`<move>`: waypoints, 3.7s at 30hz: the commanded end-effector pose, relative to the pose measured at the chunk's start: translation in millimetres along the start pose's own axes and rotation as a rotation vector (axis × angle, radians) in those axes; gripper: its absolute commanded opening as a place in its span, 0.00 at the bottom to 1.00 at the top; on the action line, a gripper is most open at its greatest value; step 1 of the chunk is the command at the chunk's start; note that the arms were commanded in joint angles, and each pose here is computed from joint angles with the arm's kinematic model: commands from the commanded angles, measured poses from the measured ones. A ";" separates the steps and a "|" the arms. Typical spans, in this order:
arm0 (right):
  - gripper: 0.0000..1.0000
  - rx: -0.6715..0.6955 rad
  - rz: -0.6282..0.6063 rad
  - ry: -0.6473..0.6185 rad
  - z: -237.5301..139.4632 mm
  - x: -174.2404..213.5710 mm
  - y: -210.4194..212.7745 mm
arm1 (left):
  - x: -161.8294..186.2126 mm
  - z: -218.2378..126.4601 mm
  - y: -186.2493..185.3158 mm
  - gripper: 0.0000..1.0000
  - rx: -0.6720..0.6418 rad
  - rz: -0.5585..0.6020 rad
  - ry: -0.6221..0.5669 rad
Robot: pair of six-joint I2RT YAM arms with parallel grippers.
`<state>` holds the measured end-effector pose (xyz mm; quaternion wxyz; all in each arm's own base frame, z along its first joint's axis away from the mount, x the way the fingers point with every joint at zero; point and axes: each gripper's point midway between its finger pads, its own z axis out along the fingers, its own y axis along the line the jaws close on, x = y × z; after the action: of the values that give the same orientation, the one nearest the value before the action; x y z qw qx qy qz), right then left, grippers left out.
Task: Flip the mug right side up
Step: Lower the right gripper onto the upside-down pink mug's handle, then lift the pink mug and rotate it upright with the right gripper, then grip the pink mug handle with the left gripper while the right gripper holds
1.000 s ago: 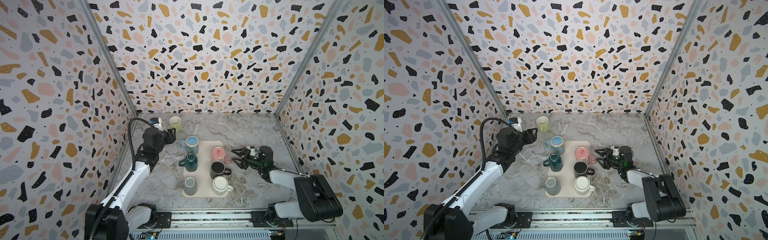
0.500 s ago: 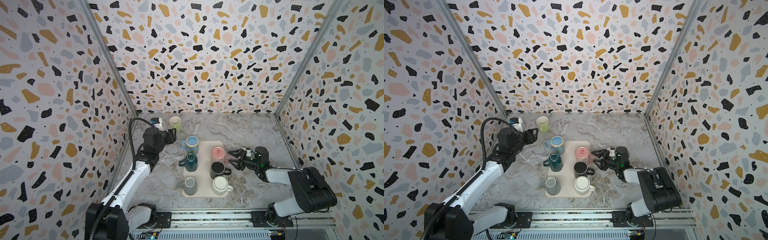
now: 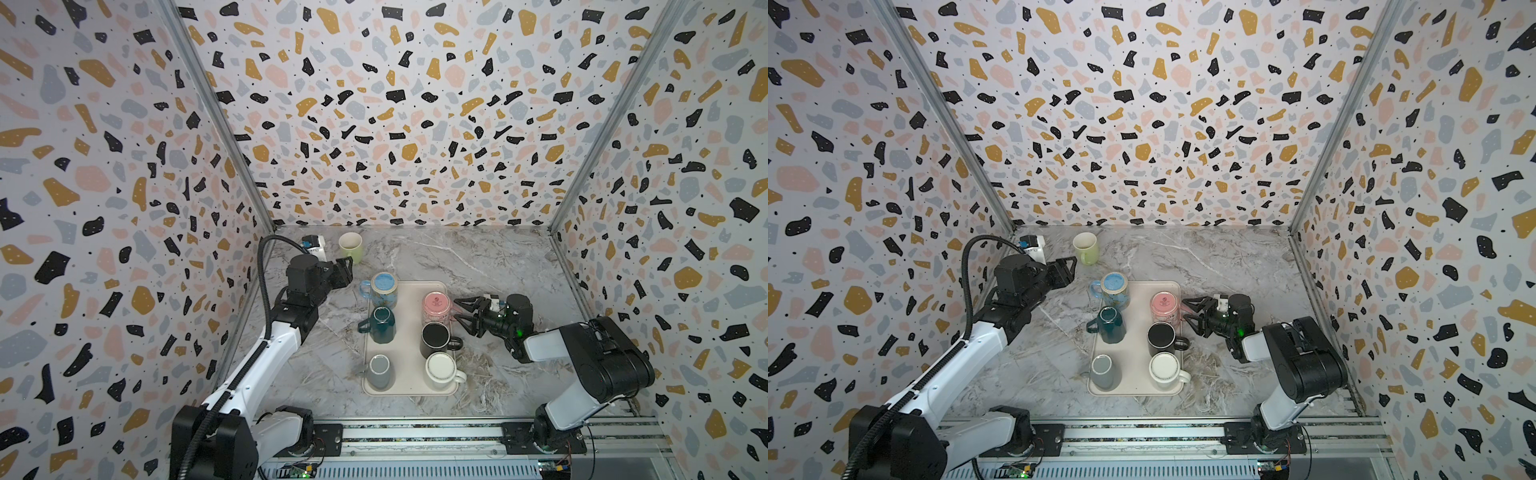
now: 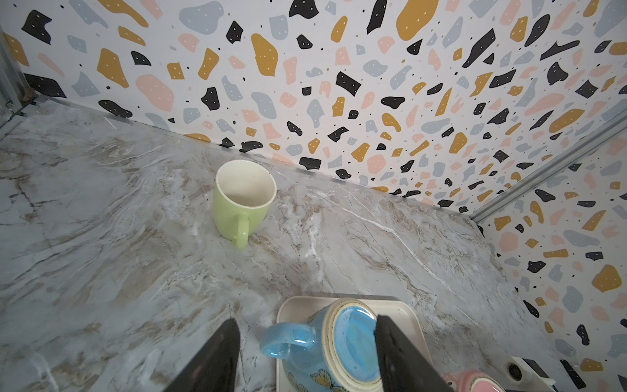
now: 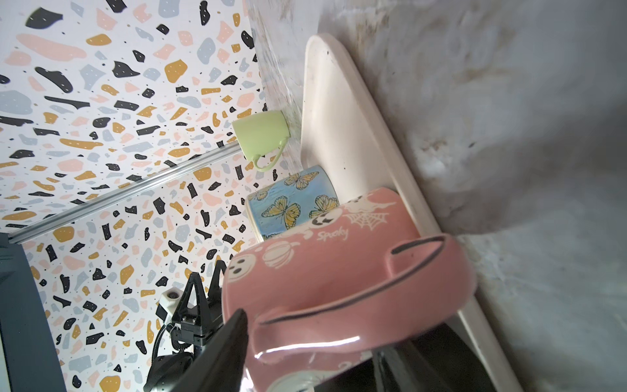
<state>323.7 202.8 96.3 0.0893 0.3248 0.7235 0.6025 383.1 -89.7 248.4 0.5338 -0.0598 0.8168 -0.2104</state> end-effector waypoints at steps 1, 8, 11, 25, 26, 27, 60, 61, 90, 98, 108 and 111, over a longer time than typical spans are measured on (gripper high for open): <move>0.58 -0.057 -0.036 -0.024 4.9 -6.4 18.2 | -4.2 -1.7 -4.8 0.64 0.016 0.013 -0.014; 0.54 -0.073 -0.034 -0.043 12.5 -14.9 17.3 | -4.2 -3.2 -4.7 0.64 0.014 0.014 -0.013; 0.53 -0.093 -0.034 -0.048 16.6 -17.6 20.5 | -3.9 -3.2 -4.4 0.64 0.013 0.014 -0.012; 0.43 -0.123 -0.038 -0.035 38.9 -31.7 27.2 | -10.2 -5.1 -7.7 0.64 0.019 0.015 -0.022; 0.41 -0.123 -0.037 -0.033 40.3 -32.6 26.7 | -10.3 -5.2 -7.4 0.64 0.017 0.015 -0.022; 0.38 -0.124 -0.035 -0.030 41.9 -33.5 26.4 | -10.2 -5.3 -7.4 0.64 0.017 0.015 -0.022; 0.00 -0.309 -0.262 0.082 59.6 -12.5 109.3 | -19.3 -13.5 -9.5 0.64 0.010 0.035 -0.045; 0.00 -0.320 -0.280 0.085 58.9 -10.3 114.7 | -19.6 -13.3 -9.7 0.64 0.010 0.035 -0.045; 0.00 -0.119 -1.317 -0.066 66.5 90.1 215.7 | -50.7 -13.2 -72.0 0.66 0.260 0.124 0.013; 0.00 -0.084 -1.667 -0.047 69.4 135.0 214.2 | -37.3 -20.6 -110.8 0.67 0.406 0.206 0.152; 0.00 -0.060 -1.973 -0.057 61.4 164.4 213.2 | 13.3 -17.5 -131.3 0.67 0.448 0.320 0.372; 0.00 -0.056 -2.022 -0.053 60.5 169.4 213.6 | 20.1 -19.7 -136.2 0.67 0.466 0.333 0.397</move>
<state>301.3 365.0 245.3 0.4855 -0.4141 0.7181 0.2777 350.3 -208.5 291.6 0.4031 0.2121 0.8357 -0.3067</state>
